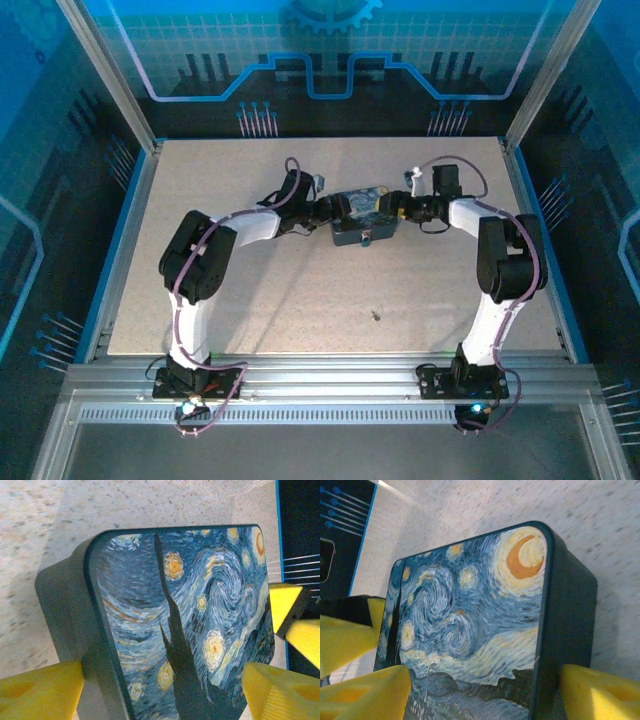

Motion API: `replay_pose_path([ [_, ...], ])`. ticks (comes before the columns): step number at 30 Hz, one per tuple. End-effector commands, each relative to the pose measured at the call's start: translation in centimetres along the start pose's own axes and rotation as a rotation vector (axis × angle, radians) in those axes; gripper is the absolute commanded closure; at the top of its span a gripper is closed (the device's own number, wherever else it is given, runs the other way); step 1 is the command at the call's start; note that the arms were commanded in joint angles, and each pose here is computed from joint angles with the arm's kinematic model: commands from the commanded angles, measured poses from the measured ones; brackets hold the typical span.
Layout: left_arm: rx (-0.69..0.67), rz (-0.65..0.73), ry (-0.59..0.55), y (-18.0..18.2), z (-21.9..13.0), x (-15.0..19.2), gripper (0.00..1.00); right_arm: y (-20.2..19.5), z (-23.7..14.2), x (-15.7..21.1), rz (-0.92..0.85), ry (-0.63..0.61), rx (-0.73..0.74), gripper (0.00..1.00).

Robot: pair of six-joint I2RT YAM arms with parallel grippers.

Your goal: Unlock a padlock with a key

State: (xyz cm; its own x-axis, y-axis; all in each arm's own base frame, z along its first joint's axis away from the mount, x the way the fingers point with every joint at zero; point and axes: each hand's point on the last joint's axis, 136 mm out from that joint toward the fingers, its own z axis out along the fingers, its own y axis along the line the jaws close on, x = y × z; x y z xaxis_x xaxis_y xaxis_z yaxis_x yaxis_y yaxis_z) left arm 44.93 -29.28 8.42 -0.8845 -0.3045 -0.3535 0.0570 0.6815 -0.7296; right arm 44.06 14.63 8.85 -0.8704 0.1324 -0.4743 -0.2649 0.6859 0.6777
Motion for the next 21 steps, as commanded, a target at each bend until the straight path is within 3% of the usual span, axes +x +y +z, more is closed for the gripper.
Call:
replay_pose_path([
  [1,0.067,0.052,-0.019,-2.3,-2.5,-0.1,0.17,4.6,1.1,2.5,-0.023,0.056,-0.107,0.22],
  [14,-0.017,0.037,-0.040,1.6,-5.8,1.2,0.16,9.4,2.5,9.1,-0.087,0.106,-0.078,0.21],
  [21,-0.064,0.033,-0.077,2.7,-7.2,0.6,0.13,8.0,1.9,10.5,-0.080,0.104,0.018,0.19],
])
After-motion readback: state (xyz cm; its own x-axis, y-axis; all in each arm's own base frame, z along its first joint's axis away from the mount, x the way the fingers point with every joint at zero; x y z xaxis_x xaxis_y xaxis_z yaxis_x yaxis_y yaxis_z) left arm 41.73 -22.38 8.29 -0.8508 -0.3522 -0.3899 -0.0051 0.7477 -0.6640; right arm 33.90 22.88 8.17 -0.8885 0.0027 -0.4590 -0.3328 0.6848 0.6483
